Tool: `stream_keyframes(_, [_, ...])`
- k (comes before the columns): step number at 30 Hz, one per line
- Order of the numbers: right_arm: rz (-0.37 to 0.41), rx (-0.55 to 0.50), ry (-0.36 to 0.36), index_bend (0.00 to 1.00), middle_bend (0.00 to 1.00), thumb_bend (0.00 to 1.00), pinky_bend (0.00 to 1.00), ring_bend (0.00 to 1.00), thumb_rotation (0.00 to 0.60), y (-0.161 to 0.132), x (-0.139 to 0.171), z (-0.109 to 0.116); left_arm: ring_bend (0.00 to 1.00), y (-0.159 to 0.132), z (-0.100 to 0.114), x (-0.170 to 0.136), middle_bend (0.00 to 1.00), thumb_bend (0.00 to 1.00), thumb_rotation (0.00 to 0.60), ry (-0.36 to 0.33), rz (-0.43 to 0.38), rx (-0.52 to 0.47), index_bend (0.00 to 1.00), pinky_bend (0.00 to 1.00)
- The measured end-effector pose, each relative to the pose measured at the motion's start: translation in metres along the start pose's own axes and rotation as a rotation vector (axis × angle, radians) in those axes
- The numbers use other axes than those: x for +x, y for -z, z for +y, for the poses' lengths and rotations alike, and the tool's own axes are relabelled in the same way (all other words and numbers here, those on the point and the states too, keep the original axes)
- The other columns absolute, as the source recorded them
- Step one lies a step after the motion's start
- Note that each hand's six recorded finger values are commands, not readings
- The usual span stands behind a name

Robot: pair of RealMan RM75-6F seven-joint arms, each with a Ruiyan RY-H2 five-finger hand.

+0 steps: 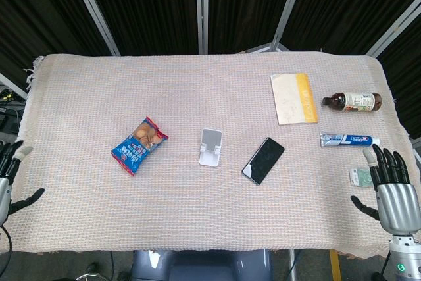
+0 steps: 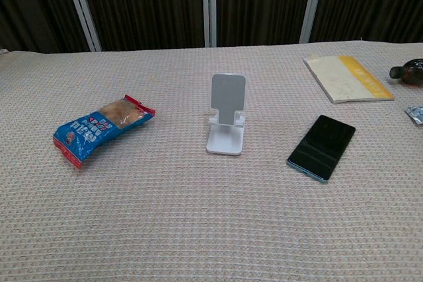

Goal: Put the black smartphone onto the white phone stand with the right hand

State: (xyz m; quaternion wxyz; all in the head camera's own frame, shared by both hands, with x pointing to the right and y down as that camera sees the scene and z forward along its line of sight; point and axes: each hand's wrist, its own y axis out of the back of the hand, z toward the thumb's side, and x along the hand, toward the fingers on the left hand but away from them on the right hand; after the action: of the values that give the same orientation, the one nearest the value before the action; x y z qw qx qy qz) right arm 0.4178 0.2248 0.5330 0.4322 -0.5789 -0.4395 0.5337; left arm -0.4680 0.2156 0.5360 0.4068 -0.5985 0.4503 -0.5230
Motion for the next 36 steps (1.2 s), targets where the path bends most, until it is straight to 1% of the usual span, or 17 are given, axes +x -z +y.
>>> stream_keyframes(3, [-0.002, -0.001, -0.003, 0.00, 0.00, 0.00, 0.00, 0.00, 0.600, -0.001, 0.000, -0.001, 0.00, 0.001, -0.001, 0.000, 0.00, 0.00, 0.600, 0.020, 0.013, 0.012, 0.00, 0.00])
stream_keyframes(7, [0.011, 0.003, -0.018, 0.00, 0.00, 0.00, 0.00, 0.00, 0.600, -0.003, 0.000, -0.004, 0.00, 0.001, -0.002, 0.000, 0.00, 0.00, 0.600, 0.027, 0.015, 0.007, 0.00, 0.00])
stream_keyframes(11, [0.058, 0.011, -0.066, 0.00, 0.00, 0.00, 0.00, 0.00, 0.600, -0.011, -0.006, -0.011, 0.00, 0.000, -0.001, 0.001, 0.00, 0.00, 0.600, 0.027, 0.012, 0.006, 0.00, 0.00])
stream_keyframes(14, [0.146, 0.034, -0.131, 0.00, 0.00, 0.00, 0.00, 0.00, 0.600, -0.024, -0.020, -0.022, 0.00, 0.003, -0.004, 0.001, 0.00, 0.00, 0.600, 0.035, 0.022, 0.011, 0.00, 0.00])
stream_keyframes(16, [0.225, 0.047, -0.186, 0.00, 0.00, 0.00, 0.00, 0.00, 0.600, -0.038, -0.035, -0.031, 0.00, 0.005, -0.005, 0.002, 0.00, 0.00, 0.600, 0.037, 0.034, 0.013, 0.00, 0.00])
stream_keyframes(19, [0.358, 0.066, -0.250, 0.00, 0.04, 0.00, 0.01, 0.00, 0.600, -0.063, -0.063, -0.042, 0.00, 0.008, -0.007, 0.004, 0.00, 0.00, 0.600, 0.040, 0.052, 0.019, 0.00, 0.00])
stream_keyframes(21, [0.447, 0.082, -0.271, 0.03, 0.08, 0.00, 0.04, 0.01, 0.600, -0.081, -0.082, -0.047, 0.00, 0.010, -0.009, 0.006, 0.00, 0.00, 0.600, 0.045, 0.064, 0.021, 0.00, 0.00])
stream_keyframes(24, [0.543, 0.108, -0.294, 0.13, 0.13, 0.00, 0.09, 0.05, 0.600, -0.101, -0.107, -0.056, 0.00, 0.012, -0.012, 0.008, 0.00, 0.00, 0.600, 0.050, 0.082, 0.023, 0.00, 0.00])
stream_keyframes(26, [0.588, 0.136, -0.308, 0.16, 0.14, 0.00, 0.10, 0.05, 0.600, -0.110, -0.120, -0.064, 0.00, 0.013, -0.014, 0.010, 0.00, 0.00, 0.600, 0.052, 0.089, 0.033, 0.00, 0.00])
stream_keyframes(30, [0.678, 0.246, -0.335, 0.18, 0.17, 0.00, 0.12, 0.07, 0.600, -0.131, -0.145, -0.089, 0.00, 0.015, -0.019, 0.013, 0.00, 0.00, 0.600, 0.062, 0.103, 0.053, 0.00, 0.00])
stream_keyframes(33, [0.727, 0.297, -0.343, 0.19, 0.17, 0.00, 0.12, 0.08, 0.600, -0.144, -0.154, -0.104, 0.00, 0.016, -0.023, 0.016, 0.00, 0.00, 0.600, 0.069, 0.110, 0.061, 0.00, 0.00])
stream_keyframes(36, [0.760, 0.333, -0.352, 0.19, 0.17, 0.00, 0.12, 0.08, 0.600, -0.152, -0.157, -0.115, 0.00, 0.019, -0.025, 0.018, 0.00, 0.00, 0.600, 0.076, 0.119, 0.067, 0.00, 0.00])
